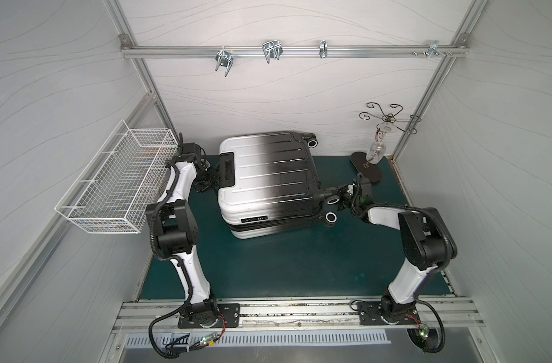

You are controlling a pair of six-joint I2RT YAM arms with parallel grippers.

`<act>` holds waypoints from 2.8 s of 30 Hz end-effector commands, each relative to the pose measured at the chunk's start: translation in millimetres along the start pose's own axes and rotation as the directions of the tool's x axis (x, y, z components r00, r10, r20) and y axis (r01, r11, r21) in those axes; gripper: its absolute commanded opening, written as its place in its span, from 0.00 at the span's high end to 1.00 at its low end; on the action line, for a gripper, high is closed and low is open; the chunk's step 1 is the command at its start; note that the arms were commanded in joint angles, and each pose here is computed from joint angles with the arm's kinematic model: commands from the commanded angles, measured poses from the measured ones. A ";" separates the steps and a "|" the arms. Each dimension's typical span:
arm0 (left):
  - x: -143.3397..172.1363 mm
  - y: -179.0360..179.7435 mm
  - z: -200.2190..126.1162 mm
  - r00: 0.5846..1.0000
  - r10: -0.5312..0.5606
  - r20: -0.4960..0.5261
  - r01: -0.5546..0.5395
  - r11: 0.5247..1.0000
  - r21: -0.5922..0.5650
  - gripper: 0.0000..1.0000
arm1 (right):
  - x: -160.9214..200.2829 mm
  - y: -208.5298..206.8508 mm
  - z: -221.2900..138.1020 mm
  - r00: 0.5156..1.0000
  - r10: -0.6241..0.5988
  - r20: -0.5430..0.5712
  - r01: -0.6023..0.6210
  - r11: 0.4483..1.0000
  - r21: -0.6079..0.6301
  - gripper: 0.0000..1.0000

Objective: Close the suitcase zippers
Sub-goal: Adjust the suitcase at the center of the board.

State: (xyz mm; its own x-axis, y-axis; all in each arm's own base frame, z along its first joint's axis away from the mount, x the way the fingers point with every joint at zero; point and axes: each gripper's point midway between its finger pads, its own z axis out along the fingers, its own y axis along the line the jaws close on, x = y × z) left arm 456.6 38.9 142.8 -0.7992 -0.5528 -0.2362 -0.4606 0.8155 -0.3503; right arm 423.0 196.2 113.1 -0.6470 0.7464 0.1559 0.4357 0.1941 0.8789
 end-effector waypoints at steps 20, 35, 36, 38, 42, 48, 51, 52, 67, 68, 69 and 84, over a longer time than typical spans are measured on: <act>-33.4 -93.1 -16.7 0.975 -0.102 0.198 0.074 0.986 0.147 1.00 | 154.1 38.5 -76.4 0.944 -0.245 -0.221 0.221 0.967 -0.126 1.00; 34.8 -38.1 -128.5 0.953 0.109 0.283 -0.099 0.994 -0.048 0.43 | 145.4 25.5 -63.1 0.956 -0.219 -0.197 0.198 0.973 -0.122 1.00; 42.6 -36.6 -129.7 0.955 0.115 0.274 -0.107 0.993 -0.042 0.43 | 145.5 22.7 -63.2 0.957 -0.219 -0.192 0.200 0.973 -0.116 1.00; 54.2 -31.8 -133.9 0.954 0.138 0.265 -0.131 0.990 -0.046 0.42 | 144.6 20.4 -61.0 0.962 -0.200 -0.188 0.182 0.977 -0.111 1.00; 47.7 -31.1 -158.1 0.942 0.114 0.317 -0.121 0.993 0.004 0.37 | 137.4 21.9 -56.2 0.981 -0.127 -0.144 0.109 0.986 -0.128 1.00; 10.6 -57.8 -86.5 0.985 0.093 0.149 -0.100 0.994 0.043 0.45 | 109.9 42.4 -58.0 0.994 -0.105 -0.041 0.097 0.981 -0.167 1.00; -4.6 -91.9 -54.5 0.982 0.135 0.130 -0.144 0.987 0.066 0.46 | 86.4 50.8 -64.3 0.995 -0.102 0.019 0.104 0.980 -0.172 1.00; -9.5 -103.6 -49.6 0.982 0.144 0.124 -0.154 0.985 0.081 0.46 | 78.7 54.4 -66.2 0.994 -0.103 0.042 0.109 0.979 -0.174 1.00; 139.9 -30.7 -153.5 0.960 0.178 0.217 -0.194 0.979 0.054 0.46 | 61.6 53.4 -42.0 0.994 -0.083 0.066 0.093 0.982 -0.164 1.00; 157.4 -34.5 -161.1 0.951 0.216 0.219 -0.237 0.969 0.075 0.47 | 60.3 51.5 -42.6 0.994 -0.082 0.066 0.092 0.983 -0.159 1.00; 171.3 -38.0 -166.5 0.943 0.251 0.219 -0.276 0.957 0.092 0.48 | 59.7 50.5 -43.1 0.994 -0.082 0.067 0.092 0.983 -0.157 1.00; 369.1 -77.1 -39.8 0.653 0.757 0.005 -0.752 0.648 0.122 0.55 | 67.2 69.6 -66.3 0.987 -0.157 0.025 0.159 0.965 -0.206 1.00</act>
State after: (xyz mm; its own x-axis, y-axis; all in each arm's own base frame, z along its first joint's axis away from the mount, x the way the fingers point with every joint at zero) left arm 147.1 -208.5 109.9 -0.8981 0.3446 -0.2731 0.3956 0.9045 -0.1594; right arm 362.8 207.2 135.8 -0.6459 0.7618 0.0496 0.3929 0.2760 0.8772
